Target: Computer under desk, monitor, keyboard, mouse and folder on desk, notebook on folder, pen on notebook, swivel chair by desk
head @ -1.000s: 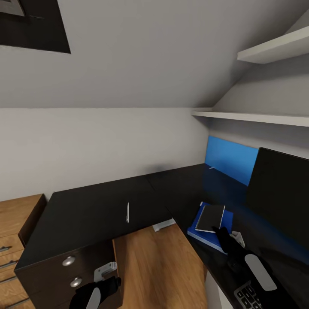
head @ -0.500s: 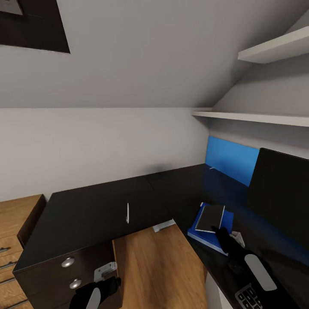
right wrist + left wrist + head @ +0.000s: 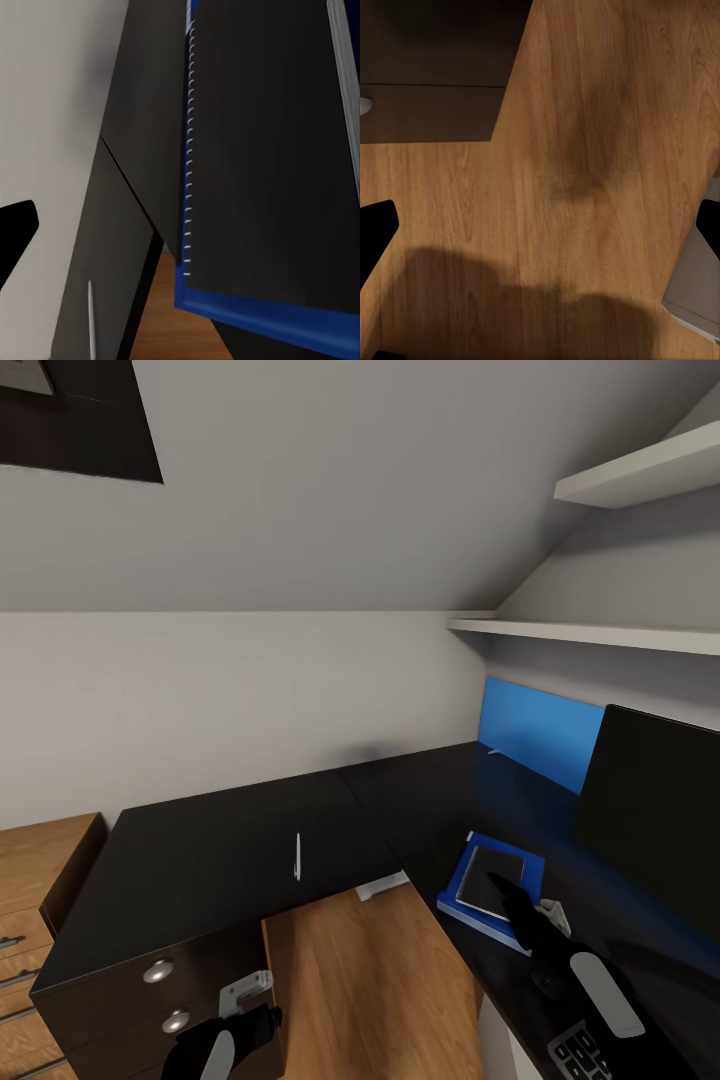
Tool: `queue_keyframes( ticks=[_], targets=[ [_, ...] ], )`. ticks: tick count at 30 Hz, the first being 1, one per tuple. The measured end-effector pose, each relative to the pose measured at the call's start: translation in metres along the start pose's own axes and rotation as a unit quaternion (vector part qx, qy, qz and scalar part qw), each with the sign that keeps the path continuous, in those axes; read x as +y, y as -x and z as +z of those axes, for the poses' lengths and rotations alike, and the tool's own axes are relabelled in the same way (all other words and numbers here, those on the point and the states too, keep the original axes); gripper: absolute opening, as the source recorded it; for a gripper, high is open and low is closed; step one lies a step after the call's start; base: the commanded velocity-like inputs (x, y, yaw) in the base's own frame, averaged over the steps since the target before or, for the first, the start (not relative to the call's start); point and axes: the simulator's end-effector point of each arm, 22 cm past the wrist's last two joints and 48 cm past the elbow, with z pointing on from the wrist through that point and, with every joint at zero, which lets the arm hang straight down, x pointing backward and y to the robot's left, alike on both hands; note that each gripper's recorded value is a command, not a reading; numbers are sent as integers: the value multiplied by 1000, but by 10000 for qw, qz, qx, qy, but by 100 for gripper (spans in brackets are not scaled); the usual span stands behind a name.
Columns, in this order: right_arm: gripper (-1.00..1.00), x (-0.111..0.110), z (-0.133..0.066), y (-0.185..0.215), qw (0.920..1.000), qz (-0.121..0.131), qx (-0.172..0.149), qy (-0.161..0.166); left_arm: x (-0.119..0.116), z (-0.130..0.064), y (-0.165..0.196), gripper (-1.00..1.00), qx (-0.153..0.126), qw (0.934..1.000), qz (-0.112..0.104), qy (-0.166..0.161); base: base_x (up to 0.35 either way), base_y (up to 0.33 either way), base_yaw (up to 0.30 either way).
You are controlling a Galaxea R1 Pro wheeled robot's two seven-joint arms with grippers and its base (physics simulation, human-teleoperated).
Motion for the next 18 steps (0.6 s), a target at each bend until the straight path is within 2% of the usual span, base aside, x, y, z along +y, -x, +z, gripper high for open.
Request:
queue_keyframes(
  ticks=[7, 12, 18],
  targets=[
    [100, 0, 0, 0, 10000, 2, -1, 0, 0, 0, 0, 100, 0, 10000, 1, -4, -9, 0, 0],
    [100, 0, 0, 0, 10000, 3, 0, -1, 0, 0, 0, 100, 1, 10000, 0, -3, -174, 0, 0],
    [100, 0, 0, 0, 10000, 3, -6, 1, 0, 0, 0, 100, 0, 10000, 0, -4, -49, 0, 0]
  ],
)
